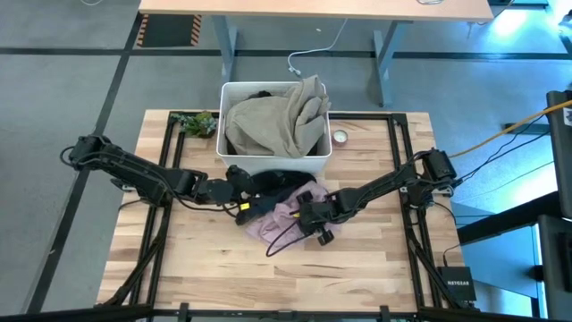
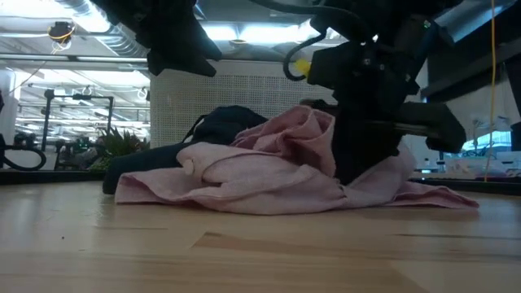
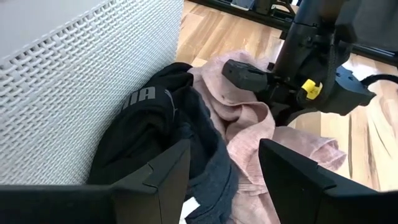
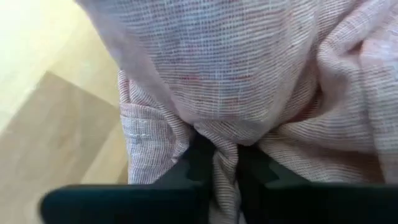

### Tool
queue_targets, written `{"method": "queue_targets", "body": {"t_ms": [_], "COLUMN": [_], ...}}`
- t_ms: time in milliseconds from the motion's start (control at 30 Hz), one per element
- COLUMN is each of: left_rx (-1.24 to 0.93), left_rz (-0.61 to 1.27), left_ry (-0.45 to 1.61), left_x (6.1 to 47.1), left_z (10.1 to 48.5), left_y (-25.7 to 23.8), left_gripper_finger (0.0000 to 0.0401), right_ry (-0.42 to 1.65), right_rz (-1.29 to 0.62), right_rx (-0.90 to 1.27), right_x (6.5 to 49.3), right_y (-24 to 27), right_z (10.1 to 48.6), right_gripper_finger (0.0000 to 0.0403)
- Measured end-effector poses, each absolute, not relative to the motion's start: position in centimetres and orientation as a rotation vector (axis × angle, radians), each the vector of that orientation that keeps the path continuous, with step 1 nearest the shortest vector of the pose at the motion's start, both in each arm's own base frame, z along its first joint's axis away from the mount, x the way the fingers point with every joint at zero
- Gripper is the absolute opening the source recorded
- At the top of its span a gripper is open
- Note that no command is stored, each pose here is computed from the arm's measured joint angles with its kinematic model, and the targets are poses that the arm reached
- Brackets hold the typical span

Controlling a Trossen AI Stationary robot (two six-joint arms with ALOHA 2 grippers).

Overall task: Sort clothes
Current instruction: Put the pink shirt into the white laundry bin

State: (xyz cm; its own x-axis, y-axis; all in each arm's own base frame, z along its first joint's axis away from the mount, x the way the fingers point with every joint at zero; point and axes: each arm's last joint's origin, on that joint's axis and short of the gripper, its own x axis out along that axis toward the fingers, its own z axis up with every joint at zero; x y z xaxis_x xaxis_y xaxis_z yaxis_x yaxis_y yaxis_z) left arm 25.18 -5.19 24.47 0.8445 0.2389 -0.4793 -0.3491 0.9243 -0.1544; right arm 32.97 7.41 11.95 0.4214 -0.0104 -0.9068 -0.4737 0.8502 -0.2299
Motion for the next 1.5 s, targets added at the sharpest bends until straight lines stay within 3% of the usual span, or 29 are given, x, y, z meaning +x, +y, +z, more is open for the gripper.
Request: {"method": "queue_targets", "body": {"t_ms": [200,433,1033,1500], "left_rx": [-0.241,-0.239,-0.24,-0.236], "left_rz": [0.313,0.313,0.313,0.319], "left_ry": [0.472,0.475,0.474,0.471], "left_x": [25.2,25.2,25.2,25.2], "left_z": [24.5,24.5,24.5,24.5], "left_y": [-5.2,-5.2,-5.2,-5.1], "left_gripper_finger": [0.0186,0.0186,0.0186,0.0186], "right_ry": [1.088,0.935,0.366,-0.121], "right_rz": [0.25,0.258,0.174,-0.357], "right_rx": [-0.565,-0.551,-0.441,-0.716], "right_x": [32.0,29.9,24.1,22.0], "right_y": [8.0,8.9,7.2,2.5], "right_z": [14.2,19.9,32.7,40.5], "right_gripper_finger": [0.0042,0.0041,0.0053,0.0055]}}
